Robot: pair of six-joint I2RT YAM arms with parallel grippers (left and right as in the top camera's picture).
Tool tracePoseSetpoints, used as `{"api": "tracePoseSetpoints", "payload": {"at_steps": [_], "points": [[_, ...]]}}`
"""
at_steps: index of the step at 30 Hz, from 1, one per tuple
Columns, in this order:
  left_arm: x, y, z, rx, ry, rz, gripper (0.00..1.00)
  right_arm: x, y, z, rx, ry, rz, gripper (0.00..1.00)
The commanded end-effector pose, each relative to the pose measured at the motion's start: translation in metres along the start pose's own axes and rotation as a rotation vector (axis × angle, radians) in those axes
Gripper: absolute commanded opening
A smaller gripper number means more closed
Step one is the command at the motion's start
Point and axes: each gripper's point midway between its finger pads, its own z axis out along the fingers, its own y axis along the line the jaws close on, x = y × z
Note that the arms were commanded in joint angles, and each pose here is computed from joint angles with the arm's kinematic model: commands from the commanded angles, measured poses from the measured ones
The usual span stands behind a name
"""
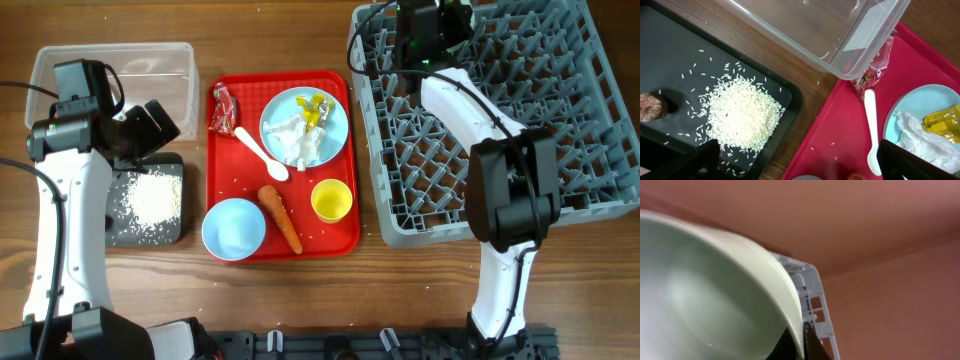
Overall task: Sort waste into correct bins and load items into the dishwasher rack
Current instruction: 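Grasp the mint-green bowl with the right gripper and place it in the rack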
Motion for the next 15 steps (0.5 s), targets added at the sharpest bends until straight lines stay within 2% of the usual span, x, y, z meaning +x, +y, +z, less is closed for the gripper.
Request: {"api": "tracePoseSetpoints", "payload": {"at_steps": [1,4,5,7,8,10,11,12,13,15], "points": [[-0.006,0.004,-0.001,-0.017,-0.019,-0.007,1.0,0.008,0.035,-0.015,-0.106,0.004,-0.062,0.04],[-0.006,0.004,-0.001,-0.018,-0.019,-0.007,1.0,0.013,0.059,-0.032,-0.181,0.018,-0.089,0.05],[-0.006,0.004,-0.001,-0.018,-0.019,-0.007,1.0,0.014,0.061,-0.035,-0.187,0.018,-0.101,0.08],[-0.006,0.004,-0.001,-0.018,-0.019,-0.007,1.0,0.014,0.061,-0.036,-0.181,0.024,-0.089,0.08],[-0.006,0.004,-0.001,-0.018,-0.018,-0.007,1.0,0.016,0.061,-0.036,-0.184,0.029,-0.095,0.12],[-0.006,0.004,-0.001,-0.018,-0.018,-0.007,1.0,0.019,0.06,-0.039,-0.165,0.045,-0.104,0.74],[-0.006,0.004,-0.001,-0.018,-0.018,-0.007,1.0,0.017,0.049,-0.044,-0.099,0.059,-0.078,0.87],[-0.006,0.004,-0.001,-0.017,-0.019,-0.007,1.0,0.01,0.04,-0.052,-0.061,0.048,-0.065,0.96],[-0.007,0.003,-0.001,-0.017,-0.02,-0.006,1.0,0.002,0.035,-0.06,-0.057,0.028,-0.05,1.0],[-0.007,0.003,-0.001,-0.017,-0.02,-0.006,1.0,-0.019,0.018,-0.082,-0.067,-0.033,0.005,1.0]]}}
